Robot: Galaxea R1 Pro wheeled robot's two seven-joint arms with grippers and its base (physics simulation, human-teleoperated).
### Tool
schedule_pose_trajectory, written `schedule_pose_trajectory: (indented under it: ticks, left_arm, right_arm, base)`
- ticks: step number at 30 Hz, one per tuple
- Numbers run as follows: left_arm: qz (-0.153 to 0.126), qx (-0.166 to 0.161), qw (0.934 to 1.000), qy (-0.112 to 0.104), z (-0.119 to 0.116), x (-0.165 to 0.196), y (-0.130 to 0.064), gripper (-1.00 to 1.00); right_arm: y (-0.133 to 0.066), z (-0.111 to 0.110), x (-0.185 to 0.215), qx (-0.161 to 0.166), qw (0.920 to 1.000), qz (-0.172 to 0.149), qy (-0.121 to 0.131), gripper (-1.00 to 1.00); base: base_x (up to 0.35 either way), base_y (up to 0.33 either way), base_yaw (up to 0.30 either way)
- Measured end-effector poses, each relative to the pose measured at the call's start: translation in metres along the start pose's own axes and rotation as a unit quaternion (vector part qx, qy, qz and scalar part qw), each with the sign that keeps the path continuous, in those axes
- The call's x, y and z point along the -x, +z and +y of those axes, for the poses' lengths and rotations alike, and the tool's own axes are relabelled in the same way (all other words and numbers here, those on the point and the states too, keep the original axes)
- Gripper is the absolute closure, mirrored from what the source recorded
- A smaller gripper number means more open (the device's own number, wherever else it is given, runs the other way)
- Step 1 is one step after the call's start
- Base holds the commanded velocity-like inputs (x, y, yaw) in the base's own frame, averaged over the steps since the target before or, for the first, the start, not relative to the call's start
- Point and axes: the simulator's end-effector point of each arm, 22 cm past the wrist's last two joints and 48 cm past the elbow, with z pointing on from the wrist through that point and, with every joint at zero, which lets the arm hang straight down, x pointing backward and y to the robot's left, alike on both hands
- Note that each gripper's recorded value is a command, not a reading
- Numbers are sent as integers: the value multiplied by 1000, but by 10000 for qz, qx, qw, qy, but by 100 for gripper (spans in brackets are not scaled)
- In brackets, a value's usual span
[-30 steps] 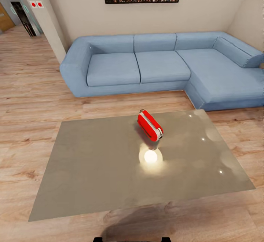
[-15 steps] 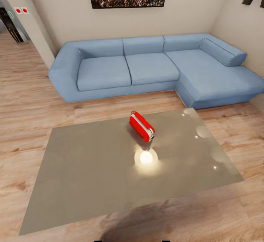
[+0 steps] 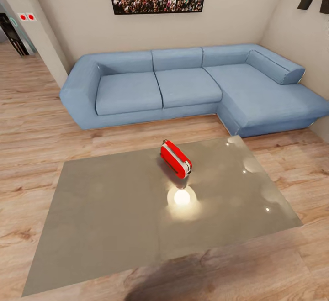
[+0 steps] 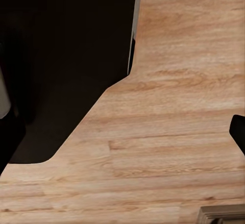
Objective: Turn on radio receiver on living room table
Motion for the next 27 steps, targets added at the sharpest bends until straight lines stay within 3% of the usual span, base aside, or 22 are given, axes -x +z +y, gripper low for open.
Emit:
schedule_pose_trajectory:
  ticks: [27]
  left_arm:
    - [-208,-24,9998,8,-2,16,-2,100]
  right_arm:
    - [-2,-3,16,-31,9998,-209,29,-100]
  base:
    - [0,0,0]
